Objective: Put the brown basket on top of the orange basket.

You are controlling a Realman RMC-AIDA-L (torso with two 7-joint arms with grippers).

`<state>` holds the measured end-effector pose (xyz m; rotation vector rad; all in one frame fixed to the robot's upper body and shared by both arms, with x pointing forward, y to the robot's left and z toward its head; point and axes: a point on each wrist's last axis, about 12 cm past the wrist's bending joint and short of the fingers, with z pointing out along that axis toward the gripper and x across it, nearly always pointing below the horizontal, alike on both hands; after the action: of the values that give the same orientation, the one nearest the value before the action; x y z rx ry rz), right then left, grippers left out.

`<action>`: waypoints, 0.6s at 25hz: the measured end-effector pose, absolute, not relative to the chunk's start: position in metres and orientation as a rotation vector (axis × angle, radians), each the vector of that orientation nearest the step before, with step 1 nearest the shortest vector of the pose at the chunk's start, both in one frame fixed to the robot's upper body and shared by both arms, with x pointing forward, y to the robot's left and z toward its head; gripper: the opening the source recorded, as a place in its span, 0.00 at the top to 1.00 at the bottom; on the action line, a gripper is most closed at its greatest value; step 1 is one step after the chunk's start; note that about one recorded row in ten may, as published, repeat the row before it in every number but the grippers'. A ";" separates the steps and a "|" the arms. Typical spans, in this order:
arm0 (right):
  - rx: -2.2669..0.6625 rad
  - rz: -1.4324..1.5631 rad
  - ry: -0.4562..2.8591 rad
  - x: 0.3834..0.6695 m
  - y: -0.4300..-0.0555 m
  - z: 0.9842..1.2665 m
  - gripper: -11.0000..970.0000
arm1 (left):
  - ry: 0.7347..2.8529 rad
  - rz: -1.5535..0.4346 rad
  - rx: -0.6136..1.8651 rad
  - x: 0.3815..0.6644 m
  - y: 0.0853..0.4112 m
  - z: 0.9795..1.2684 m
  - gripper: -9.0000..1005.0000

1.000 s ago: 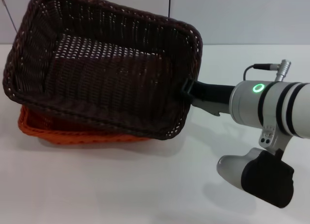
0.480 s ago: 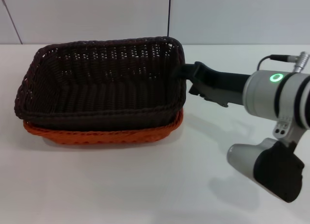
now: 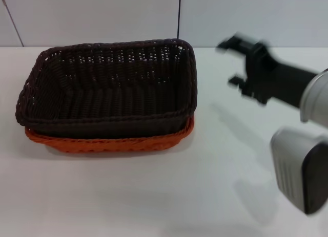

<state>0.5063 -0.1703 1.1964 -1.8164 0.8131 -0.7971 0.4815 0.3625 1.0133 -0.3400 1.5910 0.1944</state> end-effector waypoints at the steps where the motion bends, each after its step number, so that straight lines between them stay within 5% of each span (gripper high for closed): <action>1: -1.735 -0.792 0.856 0.506 -0.174 1.198 0.19 | 1.591 0.201 -0.339 0.481 0.364 1.013 0.21; 6: -1.123 -0.693 1.138 0.519 -0.197 1.199 0.19 | 1.531 0.235 -0.339 0.478 0.372 1.020 0.21; 15: -0.263 -0.502 1.424 0.536 -0.252 1.155 0.19 | 1.497 0.275 -0.349 0.471 0.380 1.021 0.21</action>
<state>0.5361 -0.2519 1.1545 -0.2630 1.4244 -0.5021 0.4708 0.3801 1.0205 -0.3488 1.4968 0.2755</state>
